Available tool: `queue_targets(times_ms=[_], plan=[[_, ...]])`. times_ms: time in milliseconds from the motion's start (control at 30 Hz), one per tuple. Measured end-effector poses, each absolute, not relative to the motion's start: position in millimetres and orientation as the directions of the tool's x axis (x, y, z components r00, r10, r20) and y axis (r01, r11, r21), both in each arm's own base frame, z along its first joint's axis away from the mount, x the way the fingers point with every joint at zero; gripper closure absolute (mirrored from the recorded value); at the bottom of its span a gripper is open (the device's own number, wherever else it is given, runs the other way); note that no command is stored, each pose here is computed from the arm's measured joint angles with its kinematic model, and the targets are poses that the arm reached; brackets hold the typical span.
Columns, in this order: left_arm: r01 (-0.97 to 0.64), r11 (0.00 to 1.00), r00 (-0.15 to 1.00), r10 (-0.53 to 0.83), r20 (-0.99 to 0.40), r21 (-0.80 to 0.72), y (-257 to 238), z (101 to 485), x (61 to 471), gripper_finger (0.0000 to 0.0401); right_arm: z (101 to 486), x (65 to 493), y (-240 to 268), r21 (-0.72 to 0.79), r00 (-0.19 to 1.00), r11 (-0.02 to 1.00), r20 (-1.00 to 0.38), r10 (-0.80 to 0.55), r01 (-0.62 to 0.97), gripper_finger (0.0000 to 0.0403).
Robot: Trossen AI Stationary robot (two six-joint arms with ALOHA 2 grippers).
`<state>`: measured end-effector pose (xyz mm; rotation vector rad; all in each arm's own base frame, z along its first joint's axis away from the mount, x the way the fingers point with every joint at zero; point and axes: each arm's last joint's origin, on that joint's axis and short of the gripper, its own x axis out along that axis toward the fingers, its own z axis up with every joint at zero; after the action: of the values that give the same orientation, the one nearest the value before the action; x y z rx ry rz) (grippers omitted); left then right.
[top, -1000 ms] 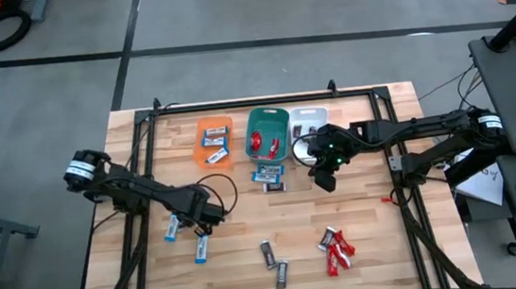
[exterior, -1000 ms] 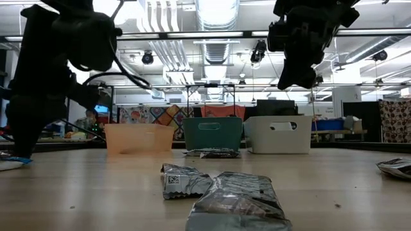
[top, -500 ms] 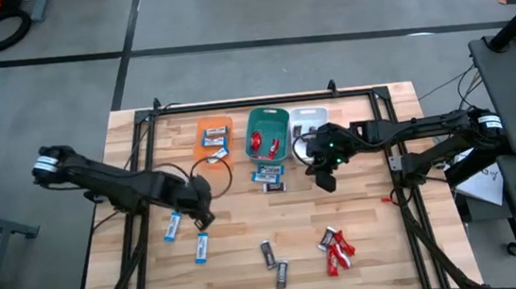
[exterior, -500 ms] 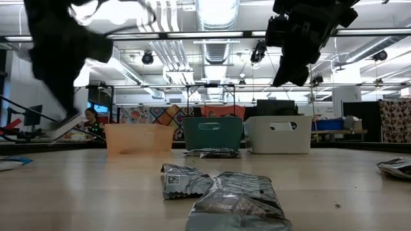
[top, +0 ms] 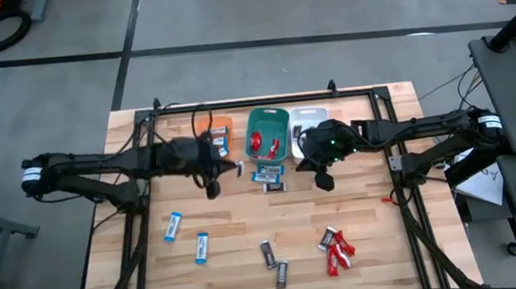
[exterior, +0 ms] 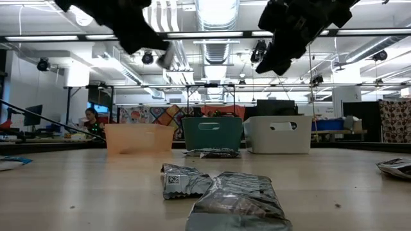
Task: Organize candy in baskets
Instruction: Put the brown chocolate into the white bin
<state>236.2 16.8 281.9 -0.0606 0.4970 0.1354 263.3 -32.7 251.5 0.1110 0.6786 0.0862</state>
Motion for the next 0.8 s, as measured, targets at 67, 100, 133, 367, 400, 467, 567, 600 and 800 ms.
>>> queue_targets(times_ms=[67,100,133,367,400,467,567,600,800], plan=[[-0.121,0.992,0.887,0.128,-0.444,0.046,27.7,282.5,241.5,0.0401,254.9,266.1,-33.7,0.073,0.804,0.996,-0.588,0.092,-0.06,0.0394],[-0.105,0.991,0.894,0.128,-0.43,0.078,32.5,282.1,244.5,0.0401,257.3,267.8,-34.4,0.043,0.822,0.997,-0.564,0.074,-0.061,0.0394],[-0.085,0.991,0.9,0.123,-0.417,0.108,36.6,281.6,247.3,0.0401,259.7,269.5,-35.0,0.014,0.84,0.998,-0.54,0.059,-0.062,0.0394],[0.038,0.985,0.952,0.016,-0.305,0.17,56.6,274.4,271.3,0.0401,273.1,276.8,-37.1,-0.079,0.914,0.995,-0.405,0.018,-0.054,0.0394],[0.044,0.985,0.955,0.008,-0.296,0.17,57.6,272.7,274.5,0.0401,274.0,277.2,-37.1,-0.075,0.918,0.996,-0.396,0.018,-0.051,0.0394],[0.054,0.985,0.955,-0.002,-0.296,0.167,58.9,266.0,281.8,0.0401,275.7,277.9,-37.2,-0.049,0.925,0.998,-0.379,0.017,-0.038,0.0394],[0.058,0.986,0.954,-0.009,-0.299,0.157,60.1,255.7,291.9,0.0401,275.9,278.2,-37.3,0.0,0.931,1.0,-0.364,0.015,-0.016,0.0394],[0.057,0.987,0.953,-0.01,-0.302,0.15,60.7,252.5,294.5,0.0401,275.5,278.1,-37.3,0.017,0.93,1.0,-0.366,0.015,-0.01,0.0393],[0.06,0.992,0.947,-0.023,-0.319,0.107,62.2,240.4,302.9,0.0401,268.5,275.4,-36.8,0.138,0.905,0.989,-0.425,0.017,0.046,0.0348]])
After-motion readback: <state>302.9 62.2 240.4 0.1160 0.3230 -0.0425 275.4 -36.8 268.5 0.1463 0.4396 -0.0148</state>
